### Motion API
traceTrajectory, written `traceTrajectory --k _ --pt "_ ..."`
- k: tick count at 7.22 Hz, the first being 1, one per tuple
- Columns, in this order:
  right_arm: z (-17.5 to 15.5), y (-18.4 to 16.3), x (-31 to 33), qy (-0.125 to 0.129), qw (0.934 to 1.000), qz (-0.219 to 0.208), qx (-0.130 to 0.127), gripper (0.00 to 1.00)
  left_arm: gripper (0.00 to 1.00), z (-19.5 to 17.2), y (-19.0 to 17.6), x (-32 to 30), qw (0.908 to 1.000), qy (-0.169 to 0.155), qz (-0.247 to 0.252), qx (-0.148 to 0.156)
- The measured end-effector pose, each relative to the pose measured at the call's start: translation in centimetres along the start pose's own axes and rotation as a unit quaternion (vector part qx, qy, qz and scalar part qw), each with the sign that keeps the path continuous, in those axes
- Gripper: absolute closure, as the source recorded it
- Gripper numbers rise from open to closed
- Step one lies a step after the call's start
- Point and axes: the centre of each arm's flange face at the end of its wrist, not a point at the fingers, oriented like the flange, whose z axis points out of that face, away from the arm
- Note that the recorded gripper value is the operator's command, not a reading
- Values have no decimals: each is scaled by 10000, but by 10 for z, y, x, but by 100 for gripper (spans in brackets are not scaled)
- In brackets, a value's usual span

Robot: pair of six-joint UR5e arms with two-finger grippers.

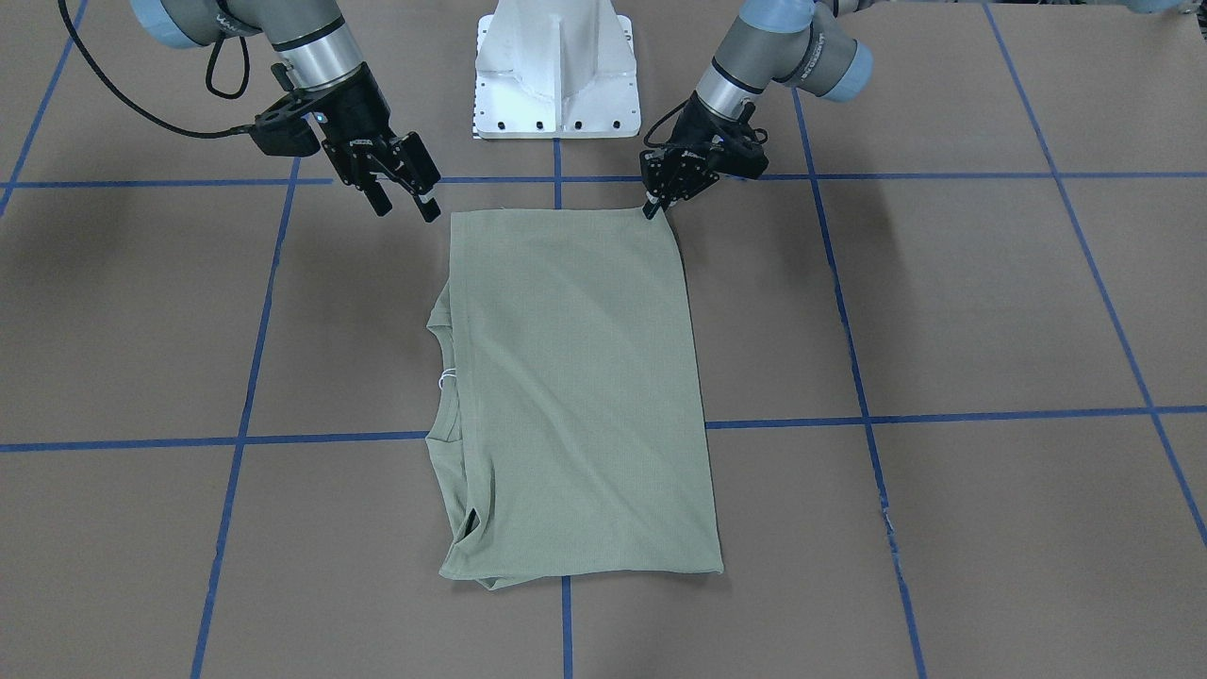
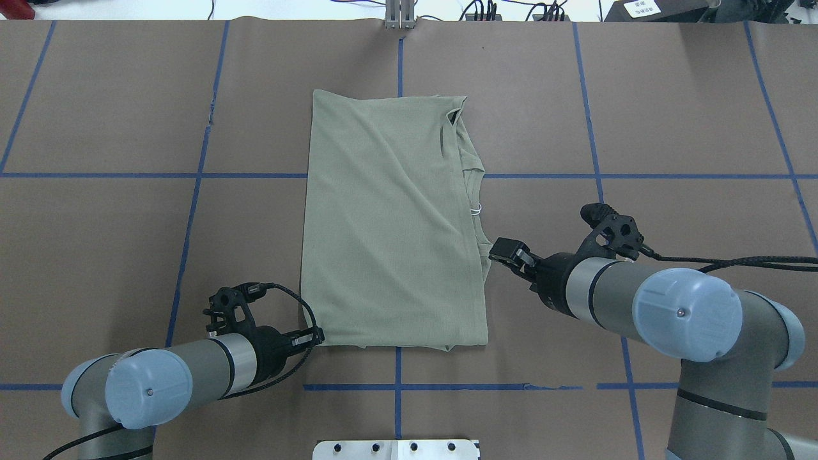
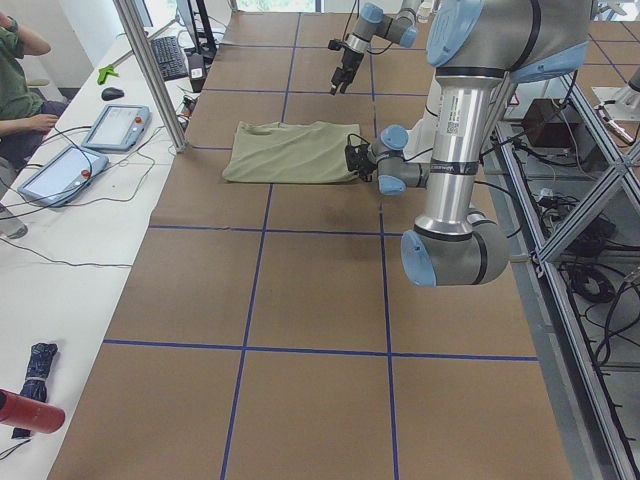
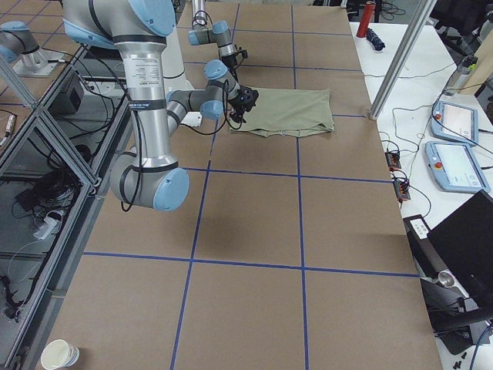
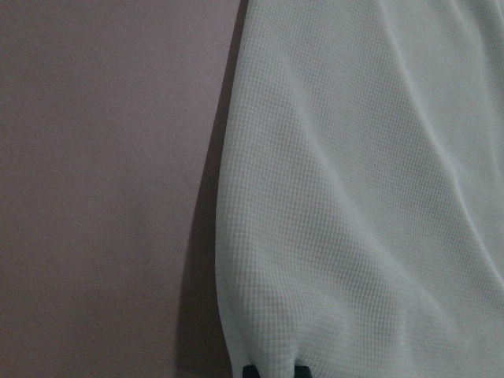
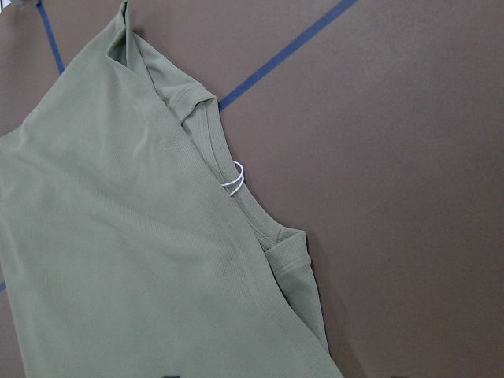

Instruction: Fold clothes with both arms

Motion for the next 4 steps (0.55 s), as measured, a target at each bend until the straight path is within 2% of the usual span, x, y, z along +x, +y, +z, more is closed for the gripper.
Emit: traceTrajectory --k 2,4 --pt "9 40 -30 441 9967 668 99 26 100 -1 0 3 10000 28 0 -3" --pt "31 83 -38 834 9932 787 206 24 100 -5 0 8 10000 84 -3 -15"
